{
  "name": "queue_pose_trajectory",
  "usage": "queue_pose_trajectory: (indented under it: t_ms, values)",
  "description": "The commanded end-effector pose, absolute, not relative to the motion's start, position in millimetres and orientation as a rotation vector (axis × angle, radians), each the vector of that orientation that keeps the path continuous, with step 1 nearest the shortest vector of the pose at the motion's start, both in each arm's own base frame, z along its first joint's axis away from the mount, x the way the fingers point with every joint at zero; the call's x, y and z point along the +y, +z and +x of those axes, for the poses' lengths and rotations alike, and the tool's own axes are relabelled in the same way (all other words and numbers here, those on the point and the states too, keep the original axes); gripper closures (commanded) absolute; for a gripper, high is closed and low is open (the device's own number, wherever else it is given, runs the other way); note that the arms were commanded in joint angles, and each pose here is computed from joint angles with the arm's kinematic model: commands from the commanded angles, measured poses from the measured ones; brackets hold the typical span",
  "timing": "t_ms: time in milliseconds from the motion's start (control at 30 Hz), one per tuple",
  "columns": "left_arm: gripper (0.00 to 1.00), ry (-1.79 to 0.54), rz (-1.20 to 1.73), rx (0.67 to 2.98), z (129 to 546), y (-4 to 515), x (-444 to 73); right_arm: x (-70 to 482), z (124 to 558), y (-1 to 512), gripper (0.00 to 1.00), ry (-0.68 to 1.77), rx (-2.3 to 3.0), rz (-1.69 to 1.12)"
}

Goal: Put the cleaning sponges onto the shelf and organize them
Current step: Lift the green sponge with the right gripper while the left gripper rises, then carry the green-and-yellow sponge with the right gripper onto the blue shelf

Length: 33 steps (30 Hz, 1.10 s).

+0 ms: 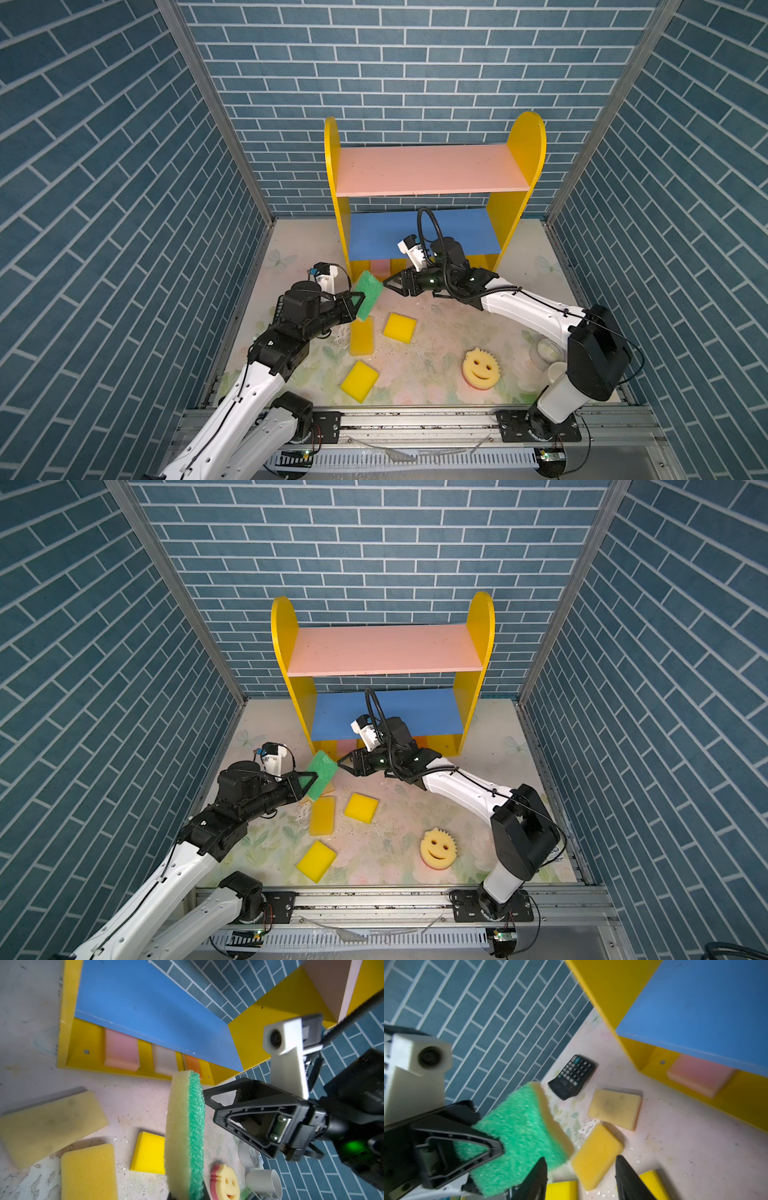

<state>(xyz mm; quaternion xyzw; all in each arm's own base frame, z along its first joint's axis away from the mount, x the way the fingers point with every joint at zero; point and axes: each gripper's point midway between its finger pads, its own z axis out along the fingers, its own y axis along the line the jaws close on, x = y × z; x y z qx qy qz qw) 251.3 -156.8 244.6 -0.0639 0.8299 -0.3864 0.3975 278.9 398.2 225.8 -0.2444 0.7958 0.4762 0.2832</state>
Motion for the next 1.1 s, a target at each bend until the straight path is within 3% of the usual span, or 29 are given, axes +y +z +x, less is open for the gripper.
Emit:
queue_pose_trajectory:
  t_ms: [0, 200, 367, 633, 1067]
  values:
    - [1.00, -0.923, -0.255, 1.960, 262.4, 272.1, -138.3, 395.3, 302.2, 257.7, 0.43, 1.372, 1.967, -0.377]
    - [1.00, -0.916, -0.295, 1.749, 263.2, 295.5, -120.9, 426.5, 277.3, 279.6, 0.42, 1.653, 1.823, -0.381]
    - [1.00, -0.884, -0.290, 1.710, 261.5, 301.2, -114.5, 454.9, 254.4, 278.1, 0.40, 1.643, 1.836, -0.529]
    - [0.99, -0.880, -0.303, 1.686, 265.7, 300.7, -113.1, 500.6, 218.1, 289.0, 0.39, 1.828, 1.766, -0.693]
    - [0.98, -0.856, -0.322, 1.673, 266.5, 306.3, -107.9, 485.7, 210.9, 278.7, 0.47, 1.767, 1.749, -0.683]
